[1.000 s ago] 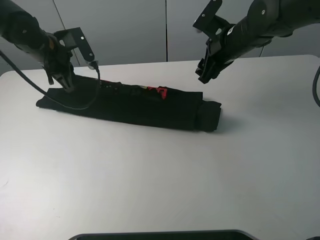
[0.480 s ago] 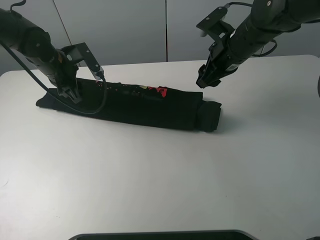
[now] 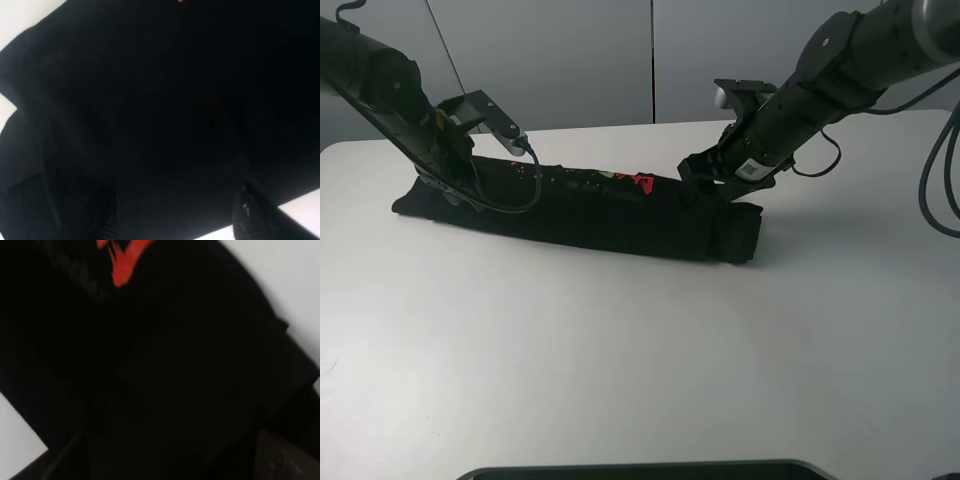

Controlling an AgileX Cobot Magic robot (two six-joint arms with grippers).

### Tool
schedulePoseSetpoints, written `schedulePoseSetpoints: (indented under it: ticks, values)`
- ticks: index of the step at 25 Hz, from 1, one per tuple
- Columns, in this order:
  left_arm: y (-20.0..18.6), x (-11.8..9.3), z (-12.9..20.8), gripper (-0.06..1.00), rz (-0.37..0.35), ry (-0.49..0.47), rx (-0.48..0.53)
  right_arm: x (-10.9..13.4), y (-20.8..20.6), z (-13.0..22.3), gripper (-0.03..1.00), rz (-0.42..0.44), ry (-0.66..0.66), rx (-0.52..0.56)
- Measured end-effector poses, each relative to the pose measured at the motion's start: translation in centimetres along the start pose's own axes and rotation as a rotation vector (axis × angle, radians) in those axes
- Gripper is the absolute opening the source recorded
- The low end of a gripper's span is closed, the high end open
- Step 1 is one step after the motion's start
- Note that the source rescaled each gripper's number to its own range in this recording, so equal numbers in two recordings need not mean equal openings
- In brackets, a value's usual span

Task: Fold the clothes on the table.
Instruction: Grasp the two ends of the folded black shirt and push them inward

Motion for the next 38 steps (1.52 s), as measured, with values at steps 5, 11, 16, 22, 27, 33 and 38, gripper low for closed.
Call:
schedulePoseSetpoints:
  ticks: [5, 11, 16, 22, 27, 33, 38]
  values:
    - [0.0, -0.1, 0.0, 0.64, 0.006, -0.011, -0.002, -1.0, 2.0, 1.0, 0.74, 0.029, 0.039, 0.052]
    - [0.0, -0.1, -0.1, 0.64, 0.006, -0.012, -0.006, -2.8, 2.1, 1.6, 0.74, 0.156, 0.116, 0.075]
    - [0.0, 0.0, -0.4, 0.64, -0.001, -0.012, -0.027, -1.9, 2.2, 2.0, 0.74, 0.097, 0.303, 0.103]
    - [0.0, 0.0, -0.5, 0.64, -0.003, -0.014, -0.032, -0.1, 3.0, 2.0, 0.74, -0.042, 0.443, 0.120]
    - [0.0, 0.1, -0.5, 0.64, -0.004, -0.014, -0.034, 0.3, 4.2, 1.8, 0.73, -0.092, 0.539, 0.124]
    - [0.0, 0.1, -0.5, 0.64, -0.005, -0.014, -0.038, 0.0, 5.4, 2.1, 0.38, -0.119, 0.582, 0.147]
    - [0.0, 0.1, -0.5, 0.64, -0.005, -0.014, -0.038, 0.0, 5.7, 2.4, 0.04, -0.132, 0.518, 0.158]
Point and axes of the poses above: a point on each arm's last joint axis where the gripper is mounted, y pointing out along that axis toward the gripper, x along the wrist's bending axis when the last joint is at zero, z = x × y, the point moved 5 cm from there along y, pointing out along that axis toward the gripper, and after that the axes turned 1 degree about y, right-handed, at the moved point
